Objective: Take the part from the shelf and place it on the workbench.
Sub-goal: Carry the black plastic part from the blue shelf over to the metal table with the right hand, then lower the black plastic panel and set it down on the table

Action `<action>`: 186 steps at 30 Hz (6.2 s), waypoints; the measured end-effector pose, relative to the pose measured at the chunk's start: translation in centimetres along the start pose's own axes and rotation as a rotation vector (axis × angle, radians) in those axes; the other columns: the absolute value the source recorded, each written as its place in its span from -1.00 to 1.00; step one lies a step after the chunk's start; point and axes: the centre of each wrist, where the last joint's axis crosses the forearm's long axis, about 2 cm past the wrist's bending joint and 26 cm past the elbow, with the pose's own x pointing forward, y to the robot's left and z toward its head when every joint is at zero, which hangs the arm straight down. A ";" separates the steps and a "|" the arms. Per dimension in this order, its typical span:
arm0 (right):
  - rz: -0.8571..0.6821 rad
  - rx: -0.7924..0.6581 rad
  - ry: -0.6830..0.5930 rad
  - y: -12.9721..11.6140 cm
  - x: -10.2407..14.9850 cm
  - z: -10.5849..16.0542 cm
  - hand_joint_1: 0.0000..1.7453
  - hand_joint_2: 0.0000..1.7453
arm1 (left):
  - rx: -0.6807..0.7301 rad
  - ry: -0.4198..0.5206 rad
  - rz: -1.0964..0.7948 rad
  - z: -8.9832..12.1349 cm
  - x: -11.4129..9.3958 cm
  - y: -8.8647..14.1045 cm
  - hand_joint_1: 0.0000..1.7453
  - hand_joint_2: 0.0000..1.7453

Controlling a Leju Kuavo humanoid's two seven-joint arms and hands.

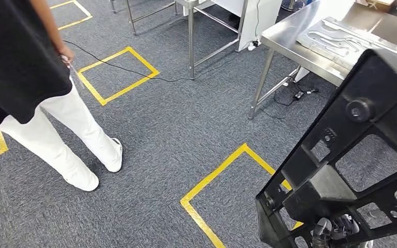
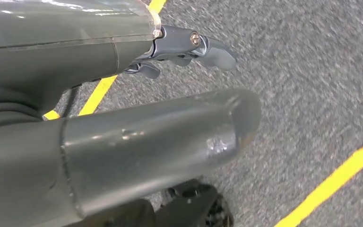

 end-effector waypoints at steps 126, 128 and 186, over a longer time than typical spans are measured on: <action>1.019 0.106 0.086 -1.8 -6.2 -12.9 1.00 1.00 | -0.125 0.044 -0.112 -2.5 2.2 2.0 -1.00 -1.00; 1.029 0.109 0.089 -1.8 -6.4 -12.9 1.00 1.00 | -0.125 0.056 -0.115 -2.2 1.7 2.1 -1.00 -1.00; 1.515 0.960 -0.189 9.4 -12.6 -22.6 1.00 1.00 | -0.178 0.017 -0.206 -4.0 5.1 1.1 -1.00 -1.00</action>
